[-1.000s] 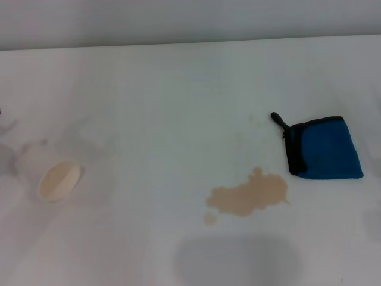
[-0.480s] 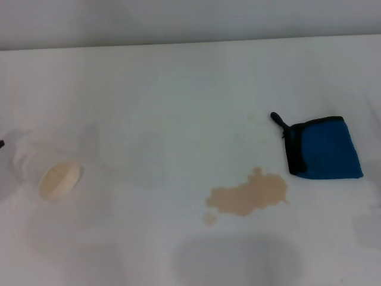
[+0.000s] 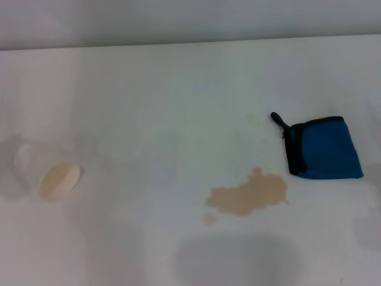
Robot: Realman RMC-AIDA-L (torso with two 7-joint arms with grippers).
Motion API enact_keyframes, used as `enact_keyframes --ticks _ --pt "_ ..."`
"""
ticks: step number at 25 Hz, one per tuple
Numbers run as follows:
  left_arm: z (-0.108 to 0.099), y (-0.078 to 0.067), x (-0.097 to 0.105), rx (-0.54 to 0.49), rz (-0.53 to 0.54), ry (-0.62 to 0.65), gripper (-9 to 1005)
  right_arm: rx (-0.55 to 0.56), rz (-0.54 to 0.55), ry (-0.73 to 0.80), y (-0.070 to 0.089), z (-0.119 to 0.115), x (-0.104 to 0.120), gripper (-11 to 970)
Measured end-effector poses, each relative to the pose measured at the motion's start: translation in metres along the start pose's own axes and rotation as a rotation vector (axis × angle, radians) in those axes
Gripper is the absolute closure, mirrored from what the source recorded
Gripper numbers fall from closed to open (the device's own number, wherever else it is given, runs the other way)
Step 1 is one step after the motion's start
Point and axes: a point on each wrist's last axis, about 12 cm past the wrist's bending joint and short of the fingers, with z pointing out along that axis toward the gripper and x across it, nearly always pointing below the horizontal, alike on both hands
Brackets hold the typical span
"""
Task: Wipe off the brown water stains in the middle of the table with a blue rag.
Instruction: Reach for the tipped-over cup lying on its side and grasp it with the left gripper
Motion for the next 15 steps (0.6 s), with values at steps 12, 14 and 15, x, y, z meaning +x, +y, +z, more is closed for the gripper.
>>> enact_keyframes --ticks 12,14,15 --pt "0.014 -0.008 0.005 0.061 0.055 0.152 133 0.004 0.023 0.010 0.003 -0.001 0.004 98" --pt "0.015 -0.007 0.003 0.052 0.073 0.147 134 0.002 0.027 0.011 0.004 -0.001 0.005 98" --pt "0.016 -0.006 0.002 0.048 0.084 0.144 135 0.001 0.029 0.013 0.004 -0.002 0.005 98"
